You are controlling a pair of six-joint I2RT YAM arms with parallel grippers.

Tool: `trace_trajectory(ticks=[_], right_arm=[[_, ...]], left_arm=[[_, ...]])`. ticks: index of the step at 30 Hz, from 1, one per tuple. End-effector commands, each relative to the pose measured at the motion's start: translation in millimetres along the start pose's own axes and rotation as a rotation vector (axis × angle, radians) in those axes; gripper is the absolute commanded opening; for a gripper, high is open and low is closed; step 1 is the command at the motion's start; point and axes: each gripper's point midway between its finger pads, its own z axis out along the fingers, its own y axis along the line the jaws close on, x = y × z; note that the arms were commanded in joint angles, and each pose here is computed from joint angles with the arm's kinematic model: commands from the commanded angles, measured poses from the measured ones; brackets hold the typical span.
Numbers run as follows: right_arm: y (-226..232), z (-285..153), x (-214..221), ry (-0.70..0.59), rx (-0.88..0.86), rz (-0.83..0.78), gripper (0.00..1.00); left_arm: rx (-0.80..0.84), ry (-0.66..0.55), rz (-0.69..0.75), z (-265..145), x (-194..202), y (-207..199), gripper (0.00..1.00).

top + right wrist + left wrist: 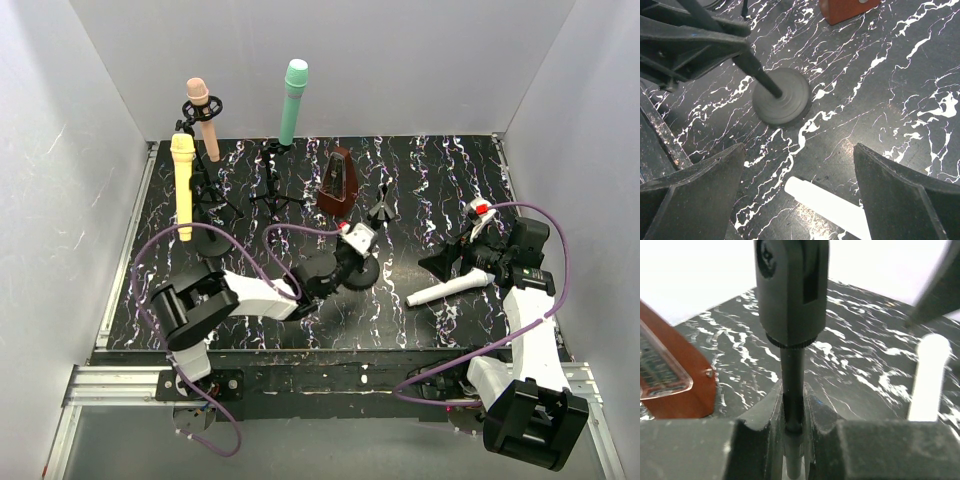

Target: Attach the microphones to the stand

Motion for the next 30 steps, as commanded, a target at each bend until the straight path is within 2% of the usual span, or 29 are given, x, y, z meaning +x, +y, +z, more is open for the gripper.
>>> trace_trajectory(ticks=[1,4,8,10,13,19,24,30], right_arm=[[2,-2,-6,-0.019,-0.009,-0.034,0.95],[2,-2,-6,-0.021,-0.012,-0.035,0.95],[3,-2,-5,-0.020,-0.021,-0.030,0.95],[3,-1,-5,-0.020,-0.022,-0.033,0.95],[3,-1,-3,-0.018,-0.020,-0.037,0.95],[1,-1,0,-0.013,-0.016,-0.041,0.95],[0,-1,2,-0.007,-0.012,-0.042,0.95],[-1,0,4,-0.004,-0.017,-0.040,0.95]], left_arm=[[0.296,-0.042,-0.143,-21,-43,-7,0.00],[0.486,-0.038,-0.217,-40,-56,3,0.00],[0.754,0.035,-0.219,-68,-54,1,0.00],[0.811,0.062,-0.220,-72,-53,6,0.00],[0.853,0.095,-0.217,-71,-46,13,0.00],[0.870,0.034,-0.169,-60,-40,23,0.00],[0.846,0.075,-0.183,-55,-18,27,0.00],[0.748,0.097,-0.161,-67,-3,36,0.30]])
